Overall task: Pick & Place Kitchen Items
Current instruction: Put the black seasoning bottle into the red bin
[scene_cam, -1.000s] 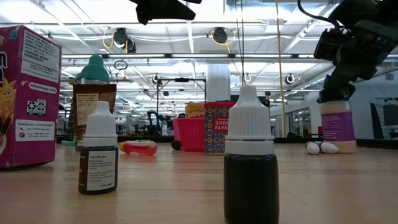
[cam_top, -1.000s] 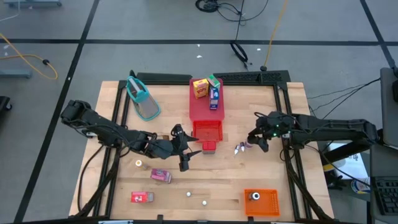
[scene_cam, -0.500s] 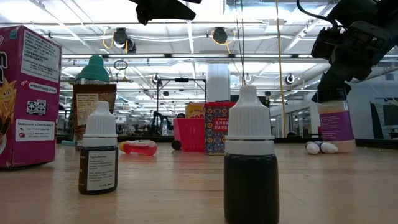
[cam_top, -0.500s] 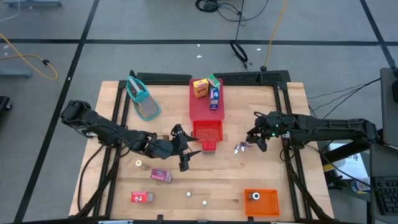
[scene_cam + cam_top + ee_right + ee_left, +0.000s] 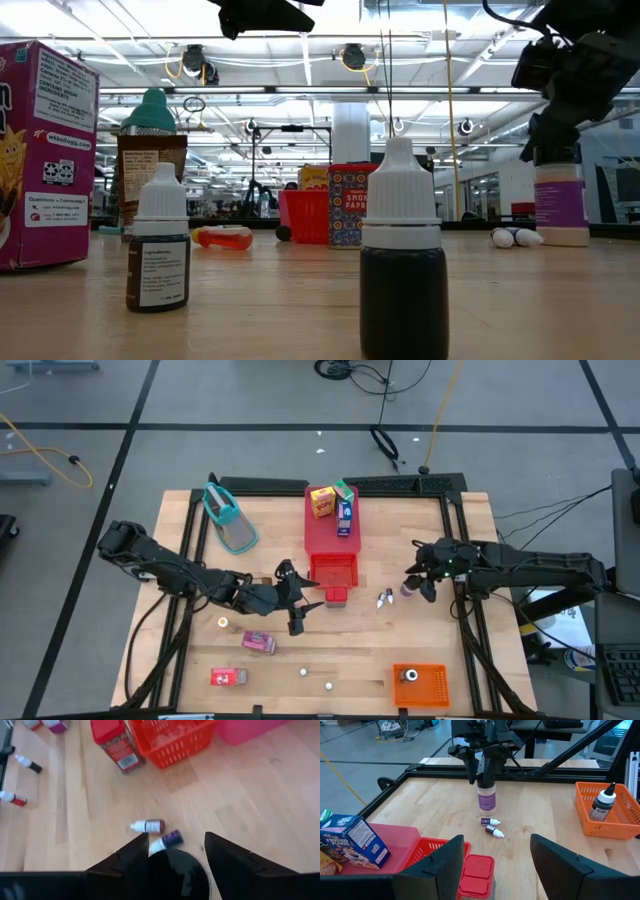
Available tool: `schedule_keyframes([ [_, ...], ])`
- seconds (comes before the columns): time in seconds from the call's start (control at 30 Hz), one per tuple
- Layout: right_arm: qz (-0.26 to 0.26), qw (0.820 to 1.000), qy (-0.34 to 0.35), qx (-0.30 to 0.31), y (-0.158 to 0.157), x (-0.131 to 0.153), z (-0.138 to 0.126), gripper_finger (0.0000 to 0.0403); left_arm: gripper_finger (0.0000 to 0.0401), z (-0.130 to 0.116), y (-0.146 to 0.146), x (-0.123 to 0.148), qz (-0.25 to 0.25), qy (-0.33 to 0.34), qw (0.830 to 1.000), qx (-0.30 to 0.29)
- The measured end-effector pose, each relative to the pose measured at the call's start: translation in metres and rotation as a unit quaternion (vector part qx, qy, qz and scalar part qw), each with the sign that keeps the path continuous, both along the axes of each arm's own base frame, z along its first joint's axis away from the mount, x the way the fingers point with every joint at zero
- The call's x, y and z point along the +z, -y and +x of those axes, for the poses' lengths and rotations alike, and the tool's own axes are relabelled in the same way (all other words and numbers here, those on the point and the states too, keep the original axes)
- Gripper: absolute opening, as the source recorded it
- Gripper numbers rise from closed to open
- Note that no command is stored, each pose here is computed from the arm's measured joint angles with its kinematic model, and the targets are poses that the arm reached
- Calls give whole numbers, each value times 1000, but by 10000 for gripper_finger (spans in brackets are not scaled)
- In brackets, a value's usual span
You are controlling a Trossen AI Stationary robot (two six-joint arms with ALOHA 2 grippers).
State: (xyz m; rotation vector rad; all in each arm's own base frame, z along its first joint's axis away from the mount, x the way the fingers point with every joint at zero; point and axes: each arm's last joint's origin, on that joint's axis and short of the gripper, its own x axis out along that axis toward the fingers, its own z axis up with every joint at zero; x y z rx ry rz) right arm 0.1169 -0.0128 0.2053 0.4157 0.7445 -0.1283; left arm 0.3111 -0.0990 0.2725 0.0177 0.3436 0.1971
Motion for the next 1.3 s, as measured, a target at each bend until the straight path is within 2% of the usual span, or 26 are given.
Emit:
schedule_keyframes([
  [0.2, 7, 1000, -1, 11, -1, 9, -2, 179, 228, 0, -1, 0, 0, 0, 1000, 2],
  [0.33, 39, 999, -6, 36, -4, 12, -4, 181, 227, 1, -4, 0, -3, 1, 1000, 8],
  [0.47, 32, 998, -52, 30, -4, 11, -11, 182, 228, 2, -7, 0, -7, 2, 1000, 14],
  [0.83, 32, 998, -50, 32, -4, 25, -13, 182, 228, 4, -14, 0, -28, 7, 999, 32],
  [1.1, 38, 993, -106, 47, -10, 37, -15, 169, 228, 4, -14, 0, -31, 8, 999, 34],
  [1.3, 56, 990, -116, 61, -21, 46, -14, 155, 228, 5, -14, 1, -43, 14, 998, 38],
])
